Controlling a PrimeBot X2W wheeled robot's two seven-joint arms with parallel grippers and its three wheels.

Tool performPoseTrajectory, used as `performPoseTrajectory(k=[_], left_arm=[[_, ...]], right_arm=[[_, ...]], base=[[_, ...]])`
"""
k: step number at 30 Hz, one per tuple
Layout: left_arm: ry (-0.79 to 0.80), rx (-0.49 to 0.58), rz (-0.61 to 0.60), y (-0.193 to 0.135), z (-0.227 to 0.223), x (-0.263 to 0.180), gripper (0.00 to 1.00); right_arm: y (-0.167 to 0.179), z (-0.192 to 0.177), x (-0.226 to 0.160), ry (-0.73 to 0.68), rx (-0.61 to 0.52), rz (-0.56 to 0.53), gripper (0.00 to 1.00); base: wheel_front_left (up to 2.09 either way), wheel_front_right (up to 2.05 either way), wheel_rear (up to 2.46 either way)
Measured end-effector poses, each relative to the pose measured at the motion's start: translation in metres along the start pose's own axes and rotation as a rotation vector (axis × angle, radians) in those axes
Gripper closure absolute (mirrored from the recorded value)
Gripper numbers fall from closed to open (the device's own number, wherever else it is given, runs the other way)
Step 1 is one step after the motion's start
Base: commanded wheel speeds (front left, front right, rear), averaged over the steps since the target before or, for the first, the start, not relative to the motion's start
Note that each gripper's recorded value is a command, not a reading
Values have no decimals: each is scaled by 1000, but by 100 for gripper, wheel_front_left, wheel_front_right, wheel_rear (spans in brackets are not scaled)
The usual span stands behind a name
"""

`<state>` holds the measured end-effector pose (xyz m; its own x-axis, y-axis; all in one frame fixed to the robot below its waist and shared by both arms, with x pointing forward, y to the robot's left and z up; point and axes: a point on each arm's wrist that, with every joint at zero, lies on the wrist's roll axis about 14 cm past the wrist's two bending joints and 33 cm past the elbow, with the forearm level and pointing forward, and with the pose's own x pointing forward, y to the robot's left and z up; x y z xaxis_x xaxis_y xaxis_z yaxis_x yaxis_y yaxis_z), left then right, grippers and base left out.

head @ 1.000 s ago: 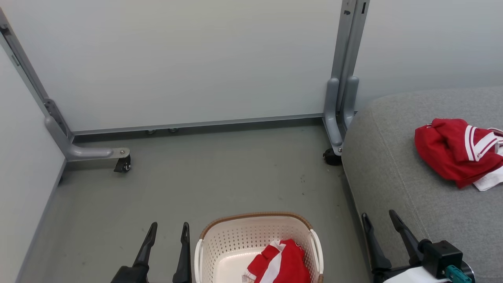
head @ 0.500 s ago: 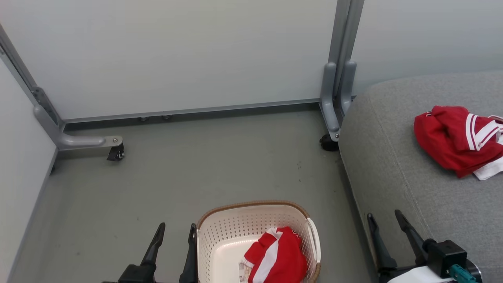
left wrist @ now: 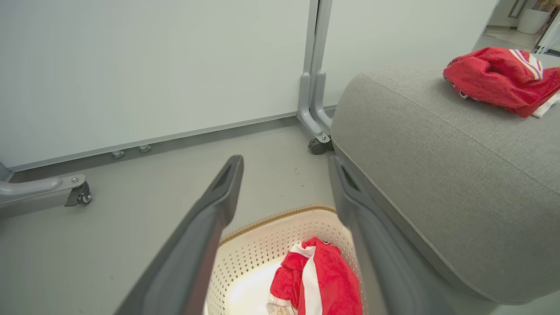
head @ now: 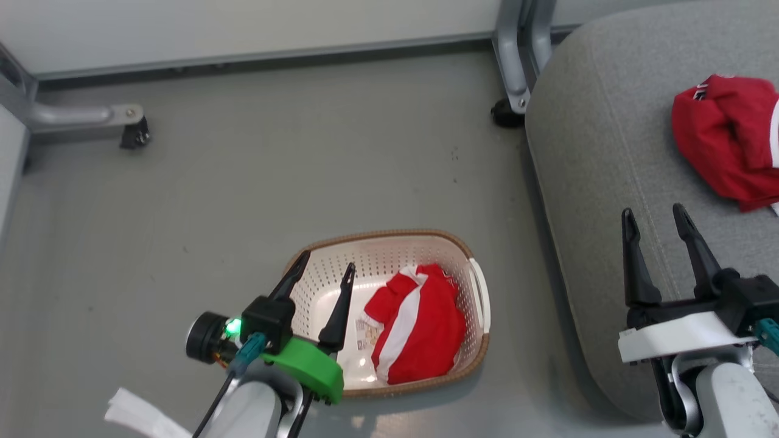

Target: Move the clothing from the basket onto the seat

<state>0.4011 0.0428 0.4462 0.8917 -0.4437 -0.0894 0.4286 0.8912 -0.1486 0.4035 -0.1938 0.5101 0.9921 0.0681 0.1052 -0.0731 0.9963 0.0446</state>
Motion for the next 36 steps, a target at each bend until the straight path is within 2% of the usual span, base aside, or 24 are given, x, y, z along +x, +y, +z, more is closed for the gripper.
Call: performPoseTrajectory(k=[7, 9, 13, 15, 18, 26, 36], left_arm=[[309, 25, -150, -10, -78, 52, 0], [424, 37, -225, -22, -105, 64, 0], [607, 72, -321, -29, -149, 76, 0], [713, 120, -353, -23, -173, 75, 0], [837, 125, -374, -17, -205, 74, 0], [1047, 62, -422, -16, -270, 72, 0], [1246, 127, -492, -6, -332, 63, 0]], right_arm=[[0, -25, 36, 34, -36, 21, 0], [1, -37, 44, 52, -41, 26, 0], [1, -59, 56, 88, -47, 28, 0], [0, -67, 61, 95, -50, 28, 0], [-2, -81, 67, 115, -48, 20, 0], [-10, -119, 73, 180, -52, 0, 0], [-17, -141, 77, 210, -44, -16, 0]], base=[[0, 0, 0], [0, 0, 0], [0, 0, 0], [0, 0, 0], [0, 0, 0], [0, 0, 0], [0, 0, 0]])
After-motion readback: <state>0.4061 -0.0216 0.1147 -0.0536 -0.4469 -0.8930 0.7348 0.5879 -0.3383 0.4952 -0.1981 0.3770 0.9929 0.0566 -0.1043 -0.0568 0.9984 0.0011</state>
